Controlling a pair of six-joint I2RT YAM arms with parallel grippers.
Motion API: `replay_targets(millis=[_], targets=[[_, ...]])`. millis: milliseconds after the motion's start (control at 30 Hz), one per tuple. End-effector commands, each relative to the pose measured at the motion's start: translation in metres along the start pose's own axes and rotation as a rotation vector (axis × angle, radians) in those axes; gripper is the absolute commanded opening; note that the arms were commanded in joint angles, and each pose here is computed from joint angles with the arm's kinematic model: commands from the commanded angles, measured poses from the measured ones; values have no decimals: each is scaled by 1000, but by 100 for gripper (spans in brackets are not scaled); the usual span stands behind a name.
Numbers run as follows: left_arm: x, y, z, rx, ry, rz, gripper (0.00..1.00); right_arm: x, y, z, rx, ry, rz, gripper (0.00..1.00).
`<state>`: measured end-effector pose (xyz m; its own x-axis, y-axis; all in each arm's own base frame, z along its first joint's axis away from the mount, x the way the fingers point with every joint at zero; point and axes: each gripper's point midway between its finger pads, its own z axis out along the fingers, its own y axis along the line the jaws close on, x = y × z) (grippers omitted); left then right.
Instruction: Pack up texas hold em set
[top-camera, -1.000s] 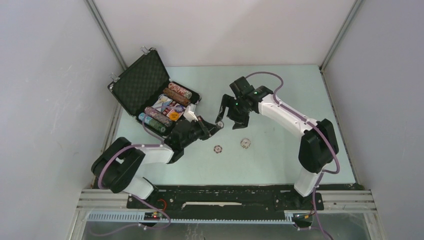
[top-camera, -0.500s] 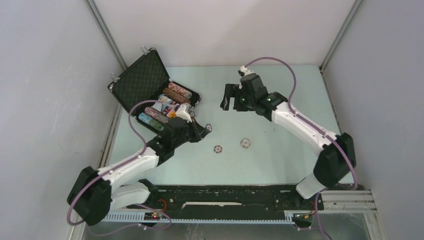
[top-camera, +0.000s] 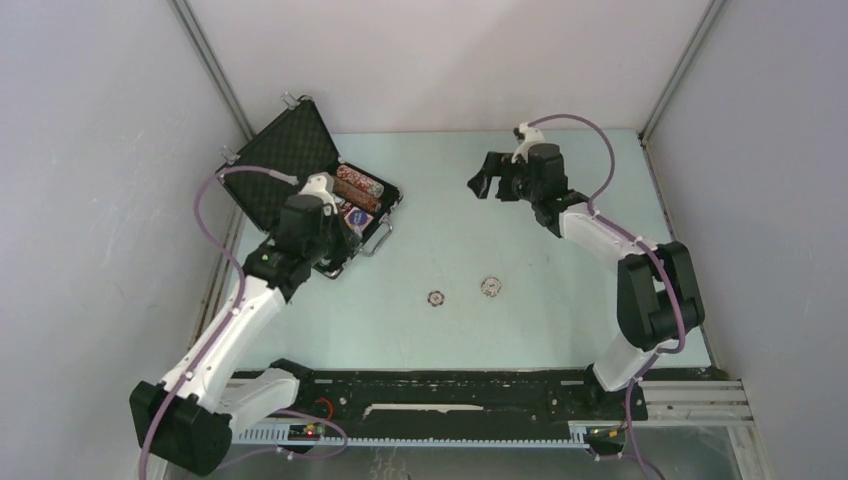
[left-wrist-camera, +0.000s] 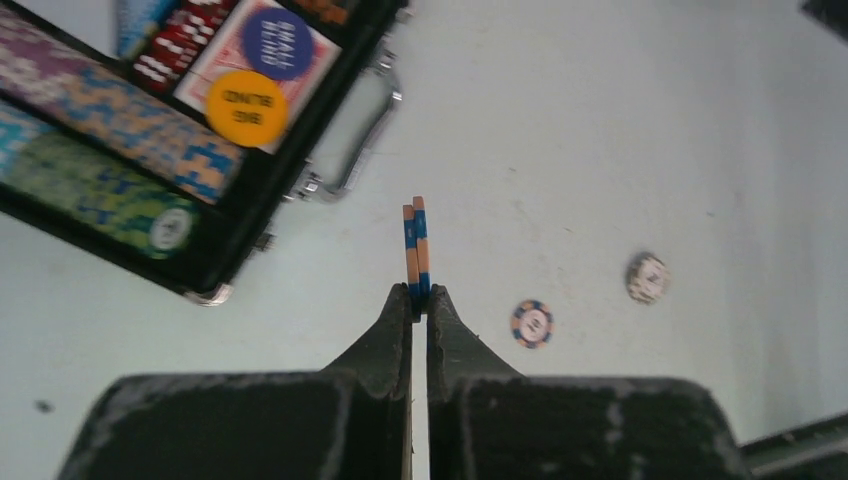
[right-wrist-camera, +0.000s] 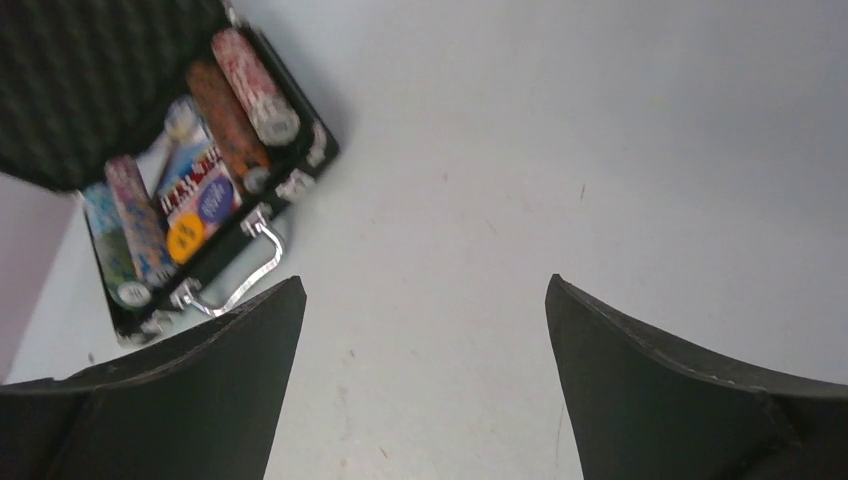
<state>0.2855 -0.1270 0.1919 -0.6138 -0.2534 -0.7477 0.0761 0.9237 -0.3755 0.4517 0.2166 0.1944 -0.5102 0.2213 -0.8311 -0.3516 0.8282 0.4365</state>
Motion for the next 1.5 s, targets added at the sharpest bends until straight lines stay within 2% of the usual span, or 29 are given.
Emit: replay_targets(millis=[0, 200, 500, 633, 733, 1033, 1467], targets=[[-24, 34, -1, -150, 65, 102, 0, 1, 13, 0, -68, -19, -131, 100], [-61, 68, 10, -359, 141, 221, 0, 3, 2, -7, -96, -39, -86, 100], [-68, 79, 66, -422, 307, 360, 0, 4, 2, -10, -104, -46, -96, 100], [-55, 94, 69, -455, 368, 444, 0, 2, 2, -11, -105, -49, -98, 100], [-41, 95, 74, -414, 417, 488, 0, 1, 3, -13, -103, -56, -99, 100], [-5, 100, 90, -357, 509, 505, 0, 2, 5, -13, -114, -61, -98, 100], [30, 93, 91, -334, 564, 544, 0, 4, 10, -12, -131, -56, -94, 100]])
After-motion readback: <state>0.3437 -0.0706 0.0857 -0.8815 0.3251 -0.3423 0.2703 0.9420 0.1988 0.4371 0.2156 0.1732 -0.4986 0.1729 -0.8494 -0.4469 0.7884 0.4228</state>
